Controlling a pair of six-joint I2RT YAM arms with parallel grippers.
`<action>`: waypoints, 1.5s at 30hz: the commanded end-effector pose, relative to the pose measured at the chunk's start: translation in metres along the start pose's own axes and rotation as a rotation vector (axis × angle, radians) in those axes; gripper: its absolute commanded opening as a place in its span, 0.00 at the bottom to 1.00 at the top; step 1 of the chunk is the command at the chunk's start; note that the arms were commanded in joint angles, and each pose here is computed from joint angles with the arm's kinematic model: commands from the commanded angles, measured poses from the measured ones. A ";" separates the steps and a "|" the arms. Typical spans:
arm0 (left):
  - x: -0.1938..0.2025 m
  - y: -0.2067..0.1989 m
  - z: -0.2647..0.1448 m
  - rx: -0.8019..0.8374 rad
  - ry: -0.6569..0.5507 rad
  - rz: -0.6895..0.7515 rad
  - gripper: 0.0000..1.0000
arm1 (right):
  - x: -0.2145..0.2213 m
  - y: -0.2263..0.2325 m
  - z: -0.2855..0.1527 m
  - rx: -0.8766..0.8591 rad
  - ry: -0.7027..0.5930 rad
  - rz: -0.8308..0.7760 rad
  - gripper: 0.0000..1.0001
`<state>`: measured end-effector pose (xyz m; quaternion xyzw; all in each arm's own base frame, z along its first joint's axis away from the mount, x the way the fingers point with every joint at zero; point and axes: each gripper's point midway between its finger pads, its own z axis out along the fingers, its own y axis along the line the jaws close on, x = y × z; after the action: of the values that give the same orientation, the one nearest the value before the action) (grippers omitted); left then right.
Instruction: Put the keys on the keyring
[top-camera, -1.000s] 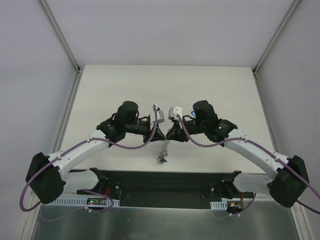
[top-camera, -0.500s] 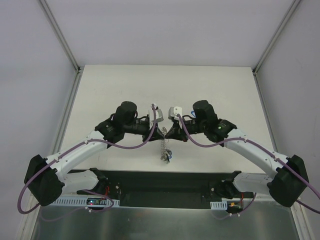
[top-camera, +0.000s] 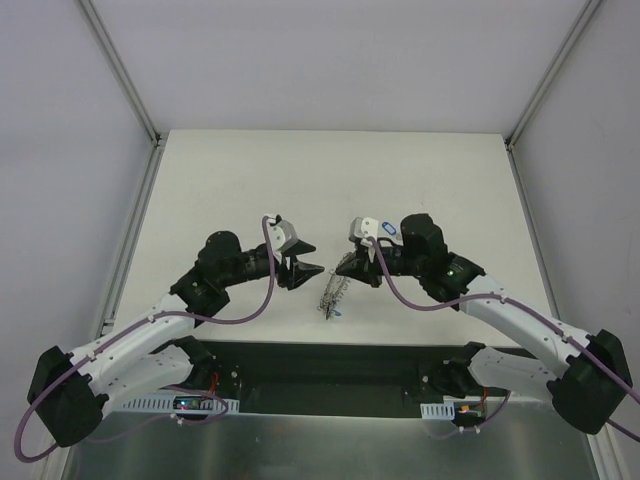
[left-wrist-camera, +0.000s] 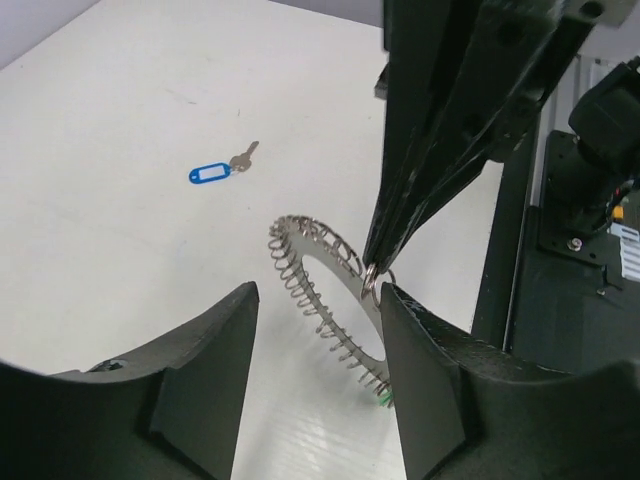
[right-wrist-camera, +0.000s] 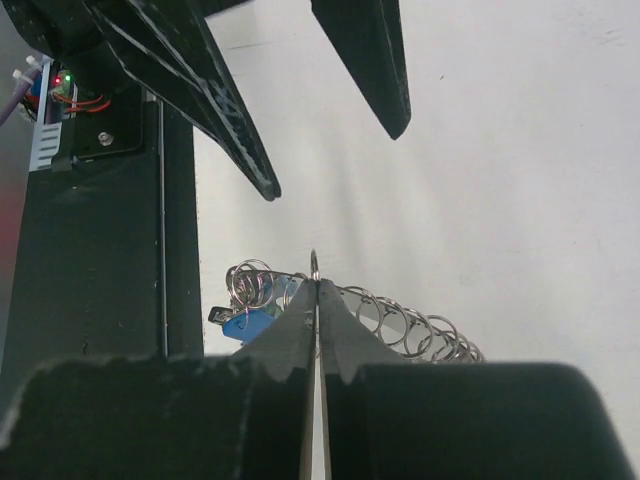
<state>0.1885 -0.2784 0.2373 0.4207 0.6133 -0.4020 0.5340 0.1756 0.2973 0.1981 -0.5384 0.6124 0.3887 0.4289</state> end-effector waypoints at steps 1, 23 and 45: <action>-0.017 0.013 0.000 -0.093 -0.176 -0.050 0.53 | -0.045 -0.008 -0.009 0.081 -0.176 -0.085 0.01; -0.021 -0.004 0.010 0.131 -0.274 -0.170 0.47 | -0.063 -0.006 -0.029 0.159 -0.333 -0.083 0.01; -0.032 -0.013 0.011 0.267 -0.307 -0.172 0.45 | -0.092 0.006 -0.042 0.139 -0.534 -0.036 0.01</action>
<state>0.1859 -0.2942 0.2400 0.3451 0.5496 -0.5744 0.4988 0.1773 0.2867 0.2550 -0.4067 0.5590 0.4382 0.5746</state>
